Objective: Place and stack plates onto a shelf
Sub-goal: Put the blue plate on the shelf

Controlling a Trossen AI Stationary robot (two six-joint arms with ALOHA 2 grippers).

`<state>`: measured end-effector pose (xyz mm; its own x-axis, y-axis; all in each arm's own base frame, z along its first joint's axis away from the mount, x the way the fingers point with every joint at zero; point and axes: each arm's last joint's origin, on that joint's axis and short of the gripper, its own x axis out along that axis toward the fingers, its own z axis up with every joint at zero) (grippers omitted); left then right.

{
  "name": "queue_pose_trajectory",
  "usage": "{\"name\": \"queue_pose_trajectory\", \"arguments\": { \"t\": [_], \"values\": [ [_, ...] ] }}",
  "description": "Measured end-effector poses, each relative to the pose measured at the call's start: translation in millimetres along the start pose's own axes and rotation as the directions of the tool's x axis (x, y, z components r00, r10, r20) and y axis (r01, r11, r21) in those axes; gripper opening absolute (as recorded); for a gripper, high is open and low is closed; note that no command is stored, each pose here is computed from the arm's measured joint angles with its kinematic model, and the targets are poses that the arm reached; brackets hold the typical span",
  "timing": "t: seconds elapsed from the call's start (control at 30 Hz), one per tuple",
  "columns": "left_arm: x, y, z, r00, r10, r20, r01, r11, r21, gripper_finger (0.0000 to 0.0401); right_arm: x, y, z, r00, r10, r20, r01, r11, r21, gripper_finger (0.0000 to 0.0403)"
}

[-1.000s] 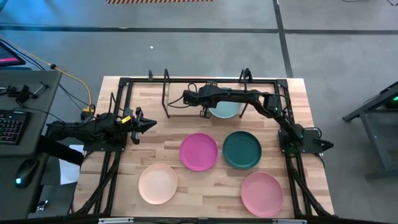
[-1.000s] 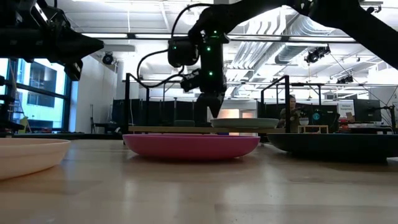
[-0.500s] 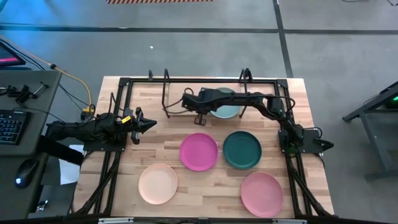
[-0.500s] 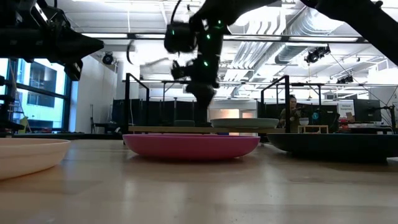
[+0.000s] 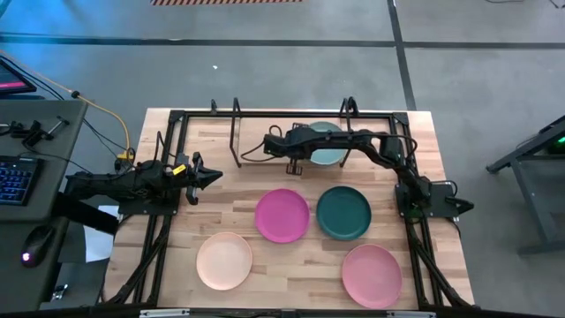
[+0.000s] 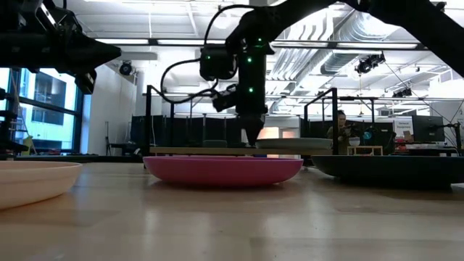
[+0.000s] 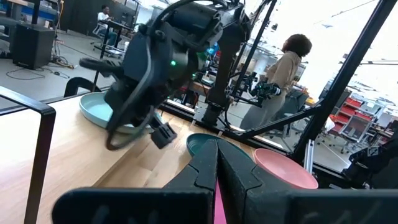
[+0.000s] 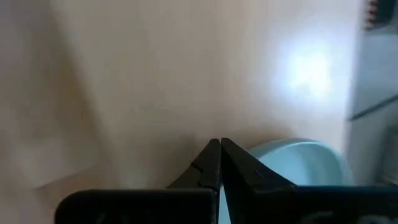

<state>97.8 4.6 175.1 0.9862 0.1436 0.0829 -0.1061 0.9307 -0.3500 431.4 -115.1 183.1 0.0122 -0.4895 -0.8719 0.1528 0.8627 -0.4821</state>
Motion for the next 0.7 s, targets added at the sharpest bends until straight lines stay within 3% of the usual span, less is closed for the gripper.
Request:
{"name": "queue_pose_trajectory", "arguments": {
  "t": [0.23, 0.47, 0.6, 0.7],
  "values": [
    [0, 0, 0, 1.000, 0.000, 0.000, 0.000, 1.000, 0.000, 0.0001, 1, -9, -1, 1.000, -0.008, 0.004, 0.007, 0.999, 0.051, 0.0000],
    [0, 0, 0, 1.000, 0.000, 0.000, 0.000, 1.000, 0.000, 0.0001, -65, -24, -12, 0.983, 0.000, 0.183, -0.030, 0.987, 0.158, 0.0000],
    [0, 0, 0, 1.000, 0.000, 0.000, 0.000, 1.000, 0.000, 0.0001, -105, -39, -49, 0.951, -0.079, 0.299, -0.018, 0.952, 0.306, 0.0000],
    [0, 0, 0, 1.000, 0.000, 0.000, 0.000, 1.000, 0.000, 0.0001, -123, -52, -97, 0.934, -0.171, 0.313, 0.011, 0.891, 0.454, 0.0000]
  ]
}}
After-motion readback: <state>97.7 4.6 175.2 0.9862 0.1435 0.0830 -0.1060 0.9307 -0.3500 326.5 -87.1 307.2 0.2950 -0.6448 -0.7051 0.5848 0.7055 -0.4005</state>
